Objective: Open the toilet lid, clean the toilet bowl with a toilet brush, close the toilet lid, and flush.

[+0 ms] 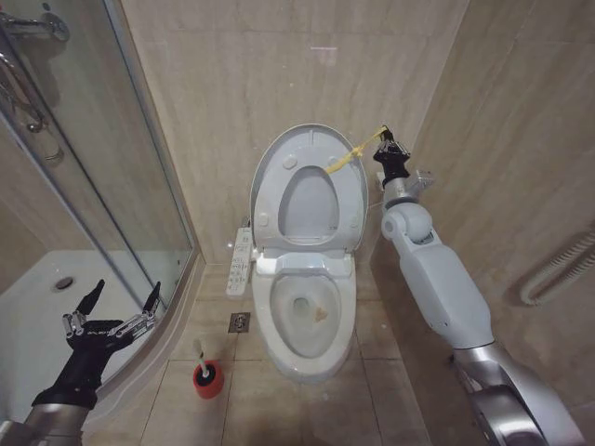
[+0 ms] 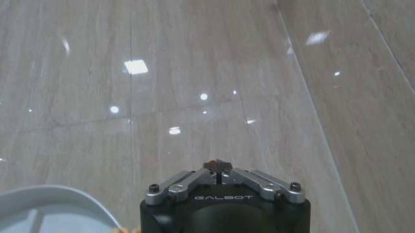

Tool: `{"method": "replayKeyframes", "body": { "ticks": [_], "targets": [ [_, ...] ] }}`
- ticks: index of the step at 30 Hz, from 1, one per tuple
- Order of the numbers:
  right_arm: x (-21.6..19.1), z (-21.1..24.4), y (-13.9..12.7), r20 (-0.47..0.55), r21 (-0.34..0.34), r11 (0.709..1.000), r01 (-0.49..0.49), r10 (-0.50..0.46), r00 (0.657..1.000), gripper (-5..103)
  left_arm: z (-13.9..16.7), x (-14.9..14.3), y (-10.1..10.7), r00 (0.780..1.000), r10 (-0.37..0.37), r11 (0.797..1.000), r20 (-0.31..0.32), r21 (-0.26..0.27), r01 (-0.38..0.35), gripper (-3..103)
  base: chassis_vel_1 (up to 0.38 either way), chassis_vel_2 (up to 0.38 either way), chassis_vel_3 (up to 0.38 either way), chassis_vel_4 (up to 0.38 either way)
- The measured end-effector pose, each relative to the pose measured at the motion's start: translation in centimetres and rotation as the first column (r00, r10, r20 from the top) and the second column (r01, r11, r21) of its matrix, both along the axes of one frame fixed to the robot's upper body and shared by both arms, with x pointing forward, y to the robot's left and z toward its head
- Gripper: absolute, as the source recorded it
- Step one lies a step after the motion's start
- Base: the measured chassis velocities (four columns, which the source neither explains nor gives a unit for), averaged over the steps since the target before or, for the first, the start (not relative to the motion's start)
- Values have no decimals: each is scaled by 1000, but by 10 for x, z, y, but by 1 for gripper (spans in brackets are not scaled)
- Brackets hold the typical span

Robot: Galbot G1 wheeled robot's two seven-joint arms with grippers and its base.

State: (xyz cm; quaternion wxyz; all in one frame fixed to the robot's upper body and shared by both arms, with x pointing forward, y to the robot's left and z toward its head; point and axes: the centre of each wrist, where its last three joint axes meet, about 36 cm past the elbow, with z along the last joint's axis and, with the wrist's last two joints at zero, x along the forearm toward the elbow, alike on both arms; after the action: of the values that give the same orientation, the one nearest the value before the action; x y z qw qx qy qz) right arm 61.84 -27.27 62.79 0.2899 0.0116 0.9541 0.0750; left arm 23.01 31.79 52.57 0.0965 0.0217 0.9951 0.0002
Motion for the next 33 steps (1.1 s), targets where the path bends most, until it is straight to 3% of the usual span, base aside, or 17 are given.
{"method": "replayKeyframes", "body": {
  "ticks": [14, 26, 33],
  "targets": [
    [4, 3, 4, -17, -10, 1000, -9, 9, 1000, 0, 0, 0, 0, 1000, 0, 1000, 0, 0, 0, 100, 0, 0, 0, 0],
    [5, 3, 2, -39, -19, 1000, 11, -11, 999, 0, 0, 0, 0, 1000, 0, 1000, 0, 0, 0, 100, -124, 123, 123, -127],
    [20, -13, -10, -110, -147, 986, 79, -95, 989, 0, 0, 0, 0, 1000, 0, 1000, 0, 0, 0, 100, -36, 47, 32, -33]
  ]
}}
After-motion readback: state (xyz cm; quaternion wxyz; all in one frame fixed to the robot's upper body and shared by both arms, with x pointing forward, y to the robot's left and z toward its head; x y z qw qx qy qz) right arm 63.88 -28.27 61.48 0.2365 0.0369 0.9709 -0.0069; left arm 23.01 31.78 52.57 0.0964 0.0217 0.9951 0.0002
